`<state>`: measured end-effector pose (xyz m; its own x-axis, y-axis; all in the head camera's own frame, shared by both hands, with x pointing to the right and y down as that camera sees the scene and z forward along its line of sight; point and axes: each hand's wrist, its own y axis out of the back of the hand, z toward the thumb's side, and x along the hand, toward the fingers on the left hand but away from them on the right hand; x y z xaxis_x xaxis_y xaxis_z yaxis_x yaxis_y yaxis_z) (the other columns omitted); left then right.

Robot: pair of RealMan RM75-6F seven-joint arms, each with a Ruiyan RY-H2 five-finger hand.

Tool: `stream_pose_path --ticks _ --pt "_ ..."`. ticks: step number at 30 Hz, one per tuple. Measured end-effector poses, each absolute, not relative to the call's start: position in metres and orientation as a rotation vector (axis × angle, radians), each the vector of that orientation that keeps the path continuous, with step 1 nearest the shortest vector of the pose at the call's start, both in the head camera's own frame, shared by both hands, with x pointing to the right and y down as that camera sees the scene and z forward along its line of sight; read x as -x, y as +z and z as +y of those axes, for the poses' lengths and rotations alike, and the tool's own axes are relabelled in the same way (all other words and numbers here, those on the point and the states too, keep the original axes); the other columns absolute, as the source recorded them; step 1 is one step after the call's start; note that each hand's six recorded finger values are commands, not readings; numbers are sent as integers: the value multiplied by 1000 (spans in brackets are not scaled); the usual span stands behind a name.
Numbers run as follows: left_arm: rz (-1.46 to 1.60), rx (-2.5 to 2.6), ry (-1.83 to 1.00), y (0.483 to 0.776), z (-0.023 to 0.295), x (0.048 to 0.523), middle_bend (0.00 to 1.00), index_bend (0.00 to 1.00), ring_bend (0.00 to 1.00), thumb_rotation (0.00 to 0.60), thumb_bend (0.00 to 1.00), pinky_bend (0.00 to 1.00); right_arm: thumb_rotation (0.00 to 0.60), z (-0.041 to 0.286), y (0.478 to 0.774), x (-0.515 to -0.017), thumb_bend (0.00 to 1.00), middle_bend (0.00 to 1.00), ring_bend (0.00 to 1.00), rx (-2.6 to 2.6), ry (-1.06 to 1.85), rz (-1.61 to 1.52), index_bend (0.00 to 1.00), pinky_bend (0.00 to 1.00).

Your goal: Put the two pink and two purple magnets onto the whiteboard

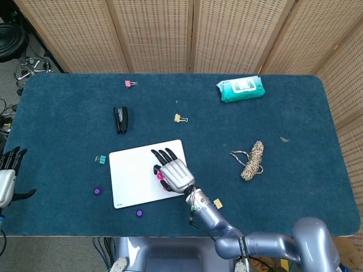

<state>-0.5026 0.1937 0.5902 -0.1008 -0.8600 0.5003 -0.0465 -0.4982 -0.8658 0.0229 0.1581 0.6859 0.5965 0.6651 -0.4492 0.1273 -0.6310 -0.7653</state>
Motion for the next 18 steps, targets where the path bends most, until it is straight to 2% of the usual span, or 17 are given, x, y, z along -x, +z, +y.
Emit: stream_pose_path --ticks 6,18 --pt "1013 1550 -1673 591 193 504 0 0 0 600 0 0 600 168 696 -9 466 0 0 2121 1009 -586 656 0" --pt "1013 1553 -1682 592 192 506 0 0 0 600 0 0 600 161 724 -15 466 0 0 2084 1138 -565 652 0"
